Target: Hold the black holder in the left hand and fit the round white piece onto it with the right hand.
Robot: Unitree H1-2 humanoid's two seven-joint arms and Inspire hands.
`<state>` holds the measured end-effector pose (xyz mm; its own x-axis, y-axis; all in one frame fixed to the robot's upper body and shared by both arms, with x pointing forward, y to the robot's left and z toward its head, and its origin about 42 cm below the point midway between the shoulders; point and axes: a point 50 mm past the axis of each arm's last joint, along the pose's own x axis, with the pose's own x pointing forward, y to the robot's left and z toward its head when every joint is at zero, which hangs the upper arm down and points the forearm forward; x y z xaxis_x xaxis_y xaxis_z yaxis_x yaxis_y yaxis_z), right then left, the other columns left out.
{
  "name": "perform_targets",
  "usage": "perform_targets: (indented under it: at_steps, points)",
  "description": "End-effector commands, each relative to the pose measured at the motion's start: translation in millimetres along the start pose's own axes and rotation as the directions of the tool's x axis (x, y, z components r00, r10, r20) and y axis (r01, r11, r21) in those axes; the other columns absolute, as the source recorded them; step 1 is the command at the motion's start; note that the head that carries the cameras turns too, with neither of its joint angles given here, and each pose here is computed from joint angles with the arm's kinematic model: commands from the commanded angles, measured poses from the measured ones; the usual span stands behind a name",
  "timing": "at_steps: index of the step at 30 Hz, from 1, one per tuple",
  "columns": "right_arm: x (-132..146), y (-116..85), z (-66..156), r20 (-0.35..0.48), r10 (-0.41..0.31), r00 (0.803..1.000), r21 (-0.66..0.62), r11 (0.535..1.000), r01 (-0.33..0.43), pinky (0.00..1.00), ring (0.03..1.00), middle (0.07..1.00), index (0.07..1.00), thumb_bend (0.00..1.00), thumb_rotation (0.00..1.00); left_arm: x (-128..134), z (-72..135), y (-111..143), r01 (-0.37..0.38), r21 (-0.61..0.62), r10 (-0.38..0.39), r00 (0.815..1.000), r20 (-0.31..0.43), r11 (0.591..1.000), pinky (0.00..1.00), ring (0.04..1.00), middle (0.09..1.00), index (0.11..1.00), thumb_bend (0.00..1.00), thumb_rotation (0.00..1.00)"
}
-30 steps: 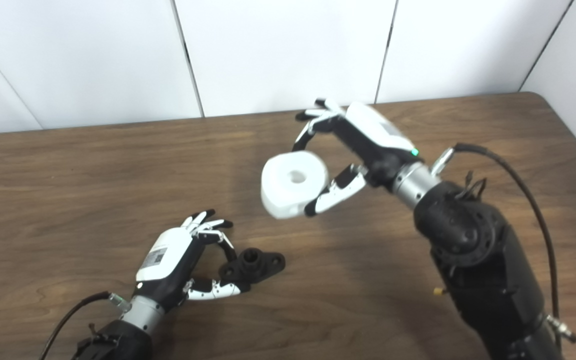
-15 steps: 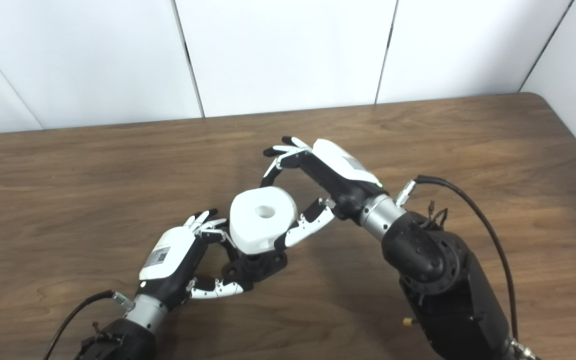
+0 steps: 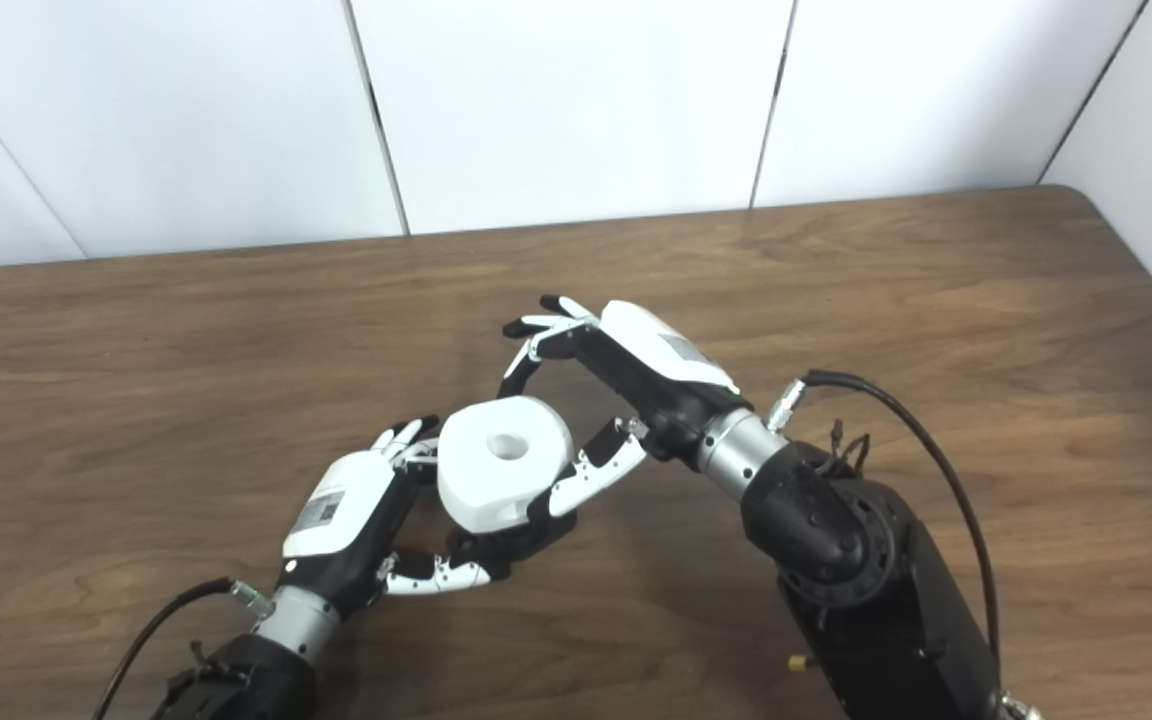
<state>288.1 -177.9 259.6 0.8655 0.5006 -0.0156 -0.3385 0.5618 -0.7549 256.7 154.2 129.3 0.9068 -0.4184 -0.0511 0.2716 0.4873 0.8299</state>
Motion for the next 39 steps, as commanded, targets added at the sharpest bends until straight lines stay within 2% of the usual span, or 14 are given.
perform_targets:
  at_steps: [1, 14, 22, 39]
  points:
    - [0.7, -8.5, 8.7, 0.042, -0.037, 0.998, -0.027, 0.999, 0.038, 0.93, 0.997, 0.88, 0.482, 0.52, 0.13, 1.0, 1.3, -11.8, 0.064, 0.022, -0.063, 0.998, -0.01, 0.998, 1.0, 0.975, 0.845, 0.485, 0.52, 0.06]
    - [0.4, 1.0, 2.3, 0.044, 0.0, 0.999, -0.095, 0.995, 0.005, 1.0, 1.0, 0.883, 0.483, 0.52, 0.13, 2.5, 3.7, -10.7, 0.062, 0.018, -0.061, 0.998, -0.006, 0.998, 1.0, 0.972, 0.842, 0.485, 0.52, 0.06]
    - [1.7, 5.2, 0.1, 0.051, 0.019, 0.999, -0.13, 0.991, -0.013, 1.0, 1.0, 0.879, 0.483, 0.52, 0.13, 2.3, 4.4, -10.1, 0.056, 0.021, -0.056, 0.998, -0.002, 0.998, 1.0, 0.972, 0.843, 0.485, 0.52, 0.05]
    - [3.0, 4.4, 0.7, 0.068, 0.014, 0.998, -0.157, 0.988, -0.003, 1.0, 1.0, 0.883, 0.482, 0.52, 0.13, 2.7, 5.1, -9.2, 0.06, 0.02, -0.06, 0.998, -0.002, 0.998, 1.0, 0.972, 0.844, 0.485, 0.52, 0.05]
